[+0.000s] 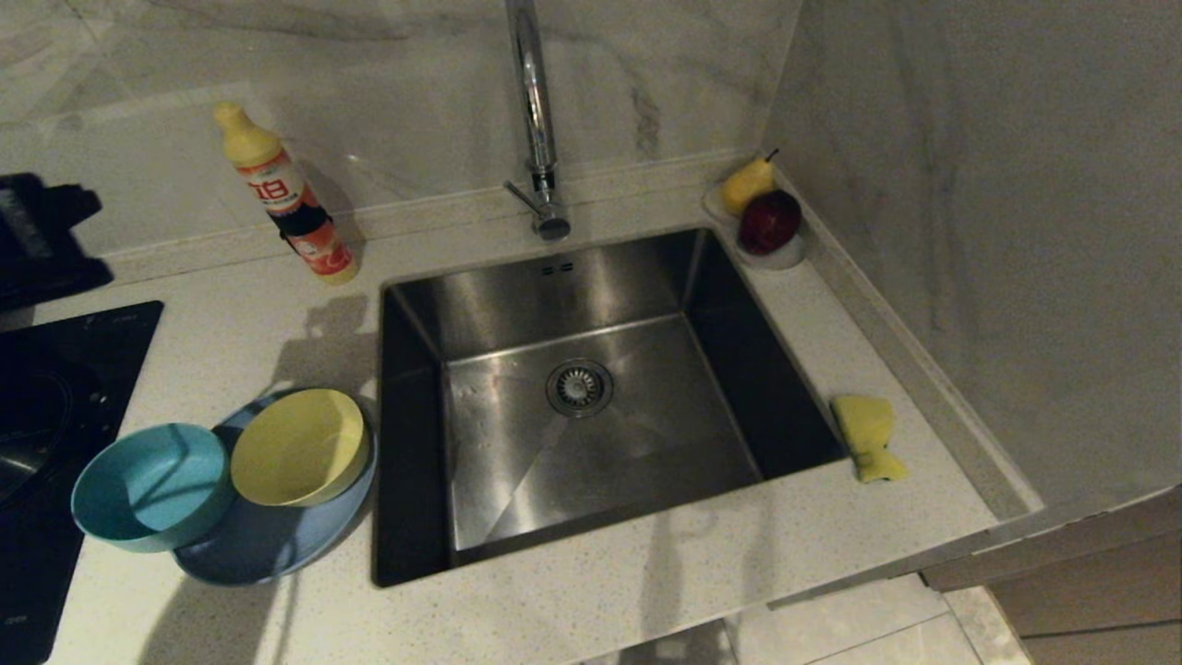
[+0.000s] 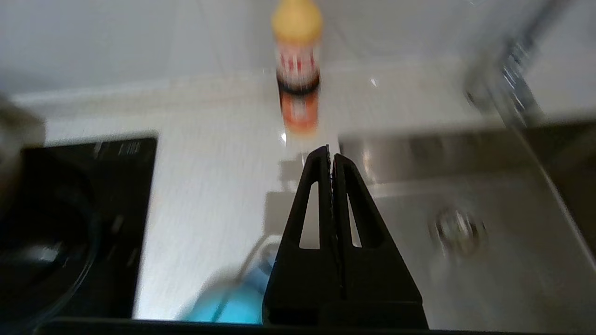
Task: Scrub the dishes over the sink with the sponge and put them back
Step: Grab the dish soap
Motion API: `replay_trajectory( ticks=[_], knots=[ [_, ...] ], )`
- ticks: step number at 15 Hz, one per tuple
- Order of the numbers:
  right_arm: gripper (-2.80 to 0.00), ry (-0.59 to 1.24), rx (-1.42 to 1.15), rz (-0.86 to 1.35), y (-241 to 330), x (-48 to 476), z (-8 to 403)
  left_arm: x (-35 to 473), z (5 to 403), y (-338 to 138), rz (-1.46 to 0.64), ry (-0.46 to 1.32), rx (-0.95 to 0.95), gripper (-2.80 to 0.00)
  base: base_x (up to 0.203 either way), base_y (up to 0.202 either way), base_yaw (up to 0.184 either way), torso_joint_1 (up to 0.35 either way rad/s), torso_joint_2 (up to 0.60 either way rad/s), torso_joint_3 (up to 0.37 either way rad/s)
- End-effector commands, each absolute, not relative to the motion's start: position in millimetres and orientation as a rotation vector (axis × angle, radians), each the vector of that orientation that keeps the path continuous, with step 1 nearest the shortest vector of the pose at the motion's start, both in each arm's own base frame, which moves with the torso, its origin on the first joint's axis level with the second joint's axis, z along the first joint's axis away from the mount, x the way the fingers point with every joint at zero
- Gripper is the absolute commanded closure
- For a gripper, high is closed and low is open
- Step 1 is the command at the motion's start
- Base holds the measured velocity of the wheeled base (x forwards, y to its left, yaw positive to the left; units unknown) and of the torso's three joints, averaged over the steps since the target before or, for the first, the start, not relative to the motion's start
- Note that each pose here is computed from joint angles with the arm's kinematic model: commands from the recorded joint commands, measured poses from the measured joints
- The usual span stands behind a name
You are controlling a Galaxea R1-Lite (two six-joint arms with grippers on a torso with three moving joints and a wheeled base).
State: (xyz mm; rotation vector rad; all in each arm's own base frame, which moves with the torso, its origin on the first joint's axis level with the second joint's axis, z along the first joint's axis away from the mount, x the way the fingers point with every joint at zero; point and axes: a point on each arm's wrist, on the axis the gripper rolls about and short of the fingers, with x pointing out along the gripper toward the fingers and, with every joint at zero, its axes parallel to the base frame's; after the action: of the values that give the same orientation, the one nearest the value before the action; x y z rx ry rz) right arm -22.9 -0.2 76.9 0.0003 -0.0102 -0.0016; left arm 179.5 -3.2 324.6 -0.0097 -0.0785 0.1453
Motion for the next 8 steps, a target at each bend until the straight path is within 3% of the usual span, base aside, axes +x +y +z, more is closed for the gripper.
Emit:
replay_trajectory(
  ticks=[1, 7, 8],
  knots=[
    [0.00, -0.011, 0.000, -0.002, -0.2, -22.9, 76.8, 267.0, 304.2, -12.4, 0.195, 0.007, -0.009, 0.00, 0.000, 0.000, 0.000, 0.000, 0.00, 0.000],
    [0.00, -0.011, 0.000, -0.002, -0.2, -22.9, 76.8, 347.0, 297.4, -45.0, 0.306, -0.078, -0.039, 0.00, 0.000, 0.000, 0.000, 0.000, 0.00, 0.000],
    [0.00, -0.011, 0.000, -0.002, -0.2, -22.9, 76.8, 355.0, 296.0, -46.8, 0.319, -0.094, -0.042, -0.64, 0.000, 0.000, 0.000, 0.000, 0.00, 0.000]
  ],
)
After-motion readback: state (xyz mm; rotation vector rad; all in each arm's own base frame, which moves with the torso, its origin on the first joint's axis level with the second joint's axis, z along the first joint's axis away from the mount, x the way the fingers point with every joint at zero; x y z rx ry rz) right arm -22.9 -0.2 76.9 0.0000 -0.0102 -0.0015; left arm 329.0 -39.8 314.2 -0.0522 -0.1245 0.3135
